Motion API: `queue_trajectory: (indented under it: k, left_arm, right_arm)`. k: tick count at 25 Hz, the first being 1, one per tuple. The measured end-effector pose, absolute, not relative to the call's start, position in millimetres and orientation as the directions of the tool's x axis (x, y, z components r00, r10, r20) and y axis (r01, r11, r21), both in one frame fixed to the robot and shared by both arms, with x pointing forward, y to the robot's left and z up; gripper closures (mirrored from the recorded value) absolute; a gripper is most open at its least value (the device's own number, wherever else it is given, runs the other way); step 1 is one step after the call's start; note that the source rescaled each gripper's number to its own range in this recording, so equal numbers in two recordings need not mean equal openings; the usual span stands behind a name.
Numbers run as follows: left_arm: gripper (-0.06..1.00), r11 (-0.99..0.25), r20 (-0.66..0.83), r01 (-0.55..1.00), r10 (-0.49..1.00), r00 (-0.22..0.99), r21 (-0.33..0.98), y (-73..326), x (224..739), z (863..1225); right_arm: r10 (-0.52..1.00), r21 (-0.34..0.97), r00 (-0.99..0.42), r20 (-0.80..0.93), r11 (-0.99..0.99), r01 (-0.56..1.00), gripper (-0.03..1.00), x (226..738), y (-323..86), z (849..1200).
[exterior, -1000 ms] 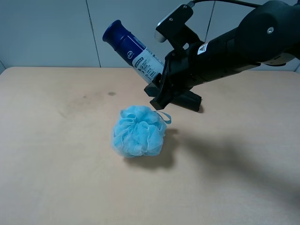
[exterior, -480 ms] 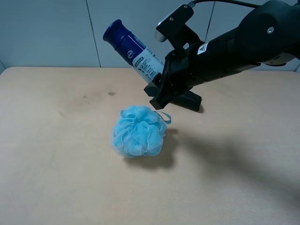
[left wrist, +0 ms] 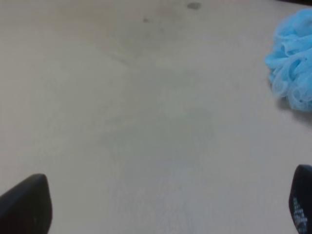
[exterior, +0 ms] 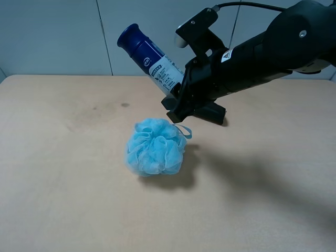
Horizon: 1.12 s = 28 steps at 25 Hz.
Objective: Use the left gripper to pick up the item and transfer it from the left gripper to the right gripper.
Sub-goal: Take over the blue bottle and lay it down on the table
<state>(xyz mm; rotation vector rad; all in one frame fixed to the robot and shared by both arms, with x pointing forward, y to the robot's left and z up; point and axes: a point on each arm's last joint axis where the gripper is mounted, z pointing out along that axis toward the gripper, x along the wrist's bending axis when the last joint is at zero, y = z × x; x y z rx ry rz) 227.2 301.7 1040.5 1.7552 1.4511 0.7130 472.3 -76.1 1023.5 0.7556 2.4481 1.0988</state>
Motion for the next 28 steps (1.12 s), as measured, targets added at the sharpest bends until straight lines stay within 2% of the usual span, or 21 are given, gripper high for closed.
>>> queue_trajectory:
  k: [5,13,17,23,28]
  left_arm:
    - [0.00,-0.068,-0.038,0.571,0.984,0.172,0.818,301,227,1041]
    - [0.00,0.086,-0.037,0.569,0.995,-0.097,0.818,298,227,1041]
    - [0.00,0.122,-0.036,0.562,0.986,-0.161,0.818,298,227,1041]
    - [0.00,0.123,-0.036,0.562,0.986,-0.163,0.818,298,227,1041]
    - [0.00,0.123,-0.036,0.562,0.986,-0.163,0.818,298,227,1041]
  right_arm:
    - [0.611,0.746,-0.791,-0.006,0.530,0.404,0.96,473,-70,1039]
    - [0.710,0.687,-0.698,0.094,0.461,0.562,0.96,483,-82,1048]
    - [0.792,0.652,-0.596,0.131,0.384,0.653,0.96,501,-108,1046]
    - [0.891,0.643,-0.433,0.137,0.252,0.723,0.96,530,-159,1044]
    - [0.958,0.594,-0.255,0.130,0.130,0.794,0.96,541,-219,1022]
